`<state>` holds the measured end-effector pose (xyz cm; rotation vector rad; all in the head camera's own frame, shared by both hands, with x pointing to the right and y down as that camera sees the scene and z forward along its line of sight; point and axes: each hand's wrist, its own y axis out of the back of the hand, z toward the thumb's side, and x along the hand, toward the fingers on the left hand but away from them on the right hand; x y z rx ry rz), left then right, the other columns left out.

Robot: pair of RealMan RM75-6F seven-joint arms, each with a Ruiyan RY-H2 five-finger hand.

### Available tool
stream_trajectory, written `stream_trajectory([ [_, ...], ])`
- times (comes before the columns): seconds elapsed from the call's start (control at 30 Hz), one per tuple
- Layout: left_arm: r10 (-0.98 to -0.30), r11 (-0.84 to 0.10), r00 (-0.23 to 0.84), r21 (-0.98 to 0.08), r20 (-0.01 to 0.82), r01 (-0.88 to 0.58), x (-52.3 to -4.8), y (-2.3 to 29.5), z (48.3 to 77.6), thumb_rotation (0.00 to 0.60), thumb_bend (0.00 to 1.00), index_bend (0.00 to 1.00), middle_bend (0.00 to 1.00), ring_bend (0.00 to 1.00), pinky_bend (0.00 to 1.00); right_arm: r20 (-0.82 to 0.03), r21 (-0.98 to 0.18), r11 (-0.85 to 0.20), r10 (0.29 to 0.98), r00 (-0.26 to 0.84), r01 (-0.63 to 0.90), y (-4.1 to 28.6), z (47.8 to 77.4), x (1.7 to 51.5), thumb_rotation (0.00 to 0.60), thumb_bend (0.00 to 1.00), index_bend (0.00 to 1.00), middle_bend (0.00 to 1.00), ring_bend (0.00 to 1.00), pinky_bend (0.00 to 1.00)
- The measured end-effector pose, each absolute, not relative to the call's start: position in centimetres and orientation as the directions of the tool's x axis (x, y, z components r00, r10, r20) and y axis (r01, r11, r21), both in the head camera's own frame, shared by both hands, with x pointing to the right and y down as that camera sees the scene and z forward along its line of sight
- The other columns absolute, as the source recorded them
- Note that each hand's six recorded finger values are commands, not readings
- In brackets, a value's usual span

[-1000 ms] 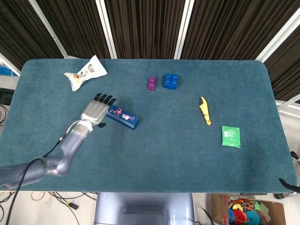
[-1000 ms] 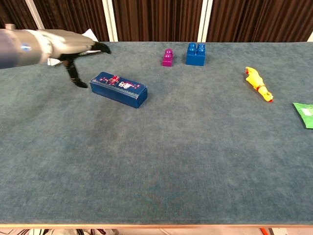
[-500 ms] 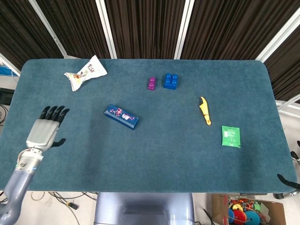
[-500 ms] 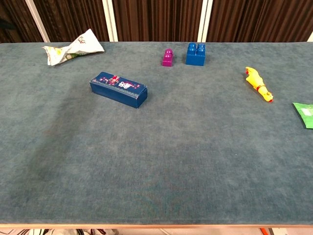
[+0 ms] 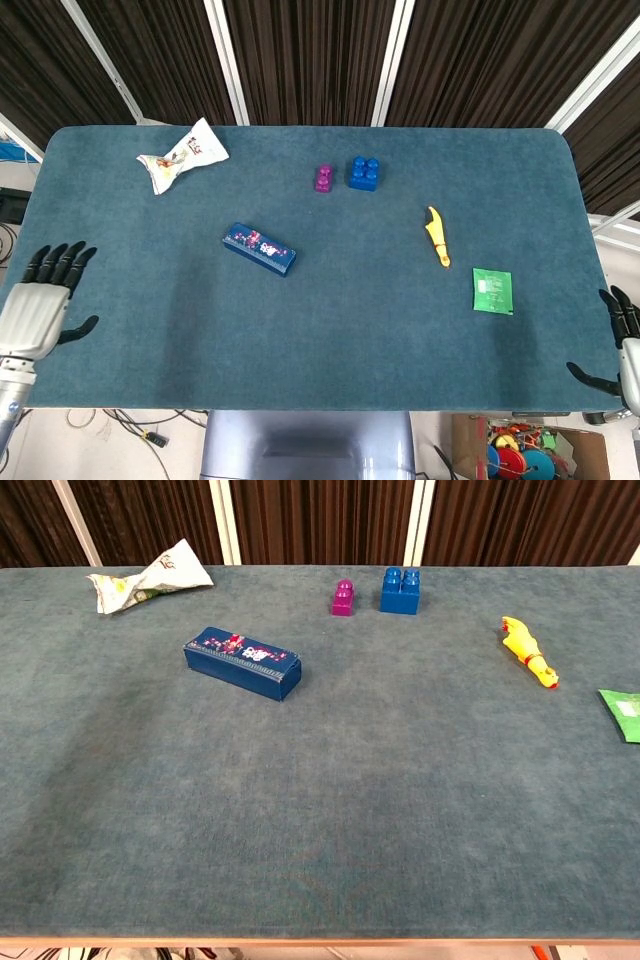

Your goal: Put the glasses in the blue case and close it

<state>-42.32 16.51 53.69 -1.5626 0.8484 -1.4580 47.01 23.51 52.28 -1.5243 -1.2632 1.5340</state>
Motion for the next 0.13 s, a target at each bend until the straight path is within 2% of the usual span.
stream_trajectory([
  [0.13, -0.894, -0.434, 0.093, -0.899, 0.439, 0.062, -43.15, 16.95, 53.39, 0.6, 0.18, 0.07, 0.04, 0.0, 0.01, -0.37, -0.92, -0.344, 0.92, -0.128, 0.187, 23.43, 52.34, 46.85, 0.6, 0.17, 0.0, 0.03, 0.12, 0.24],
])
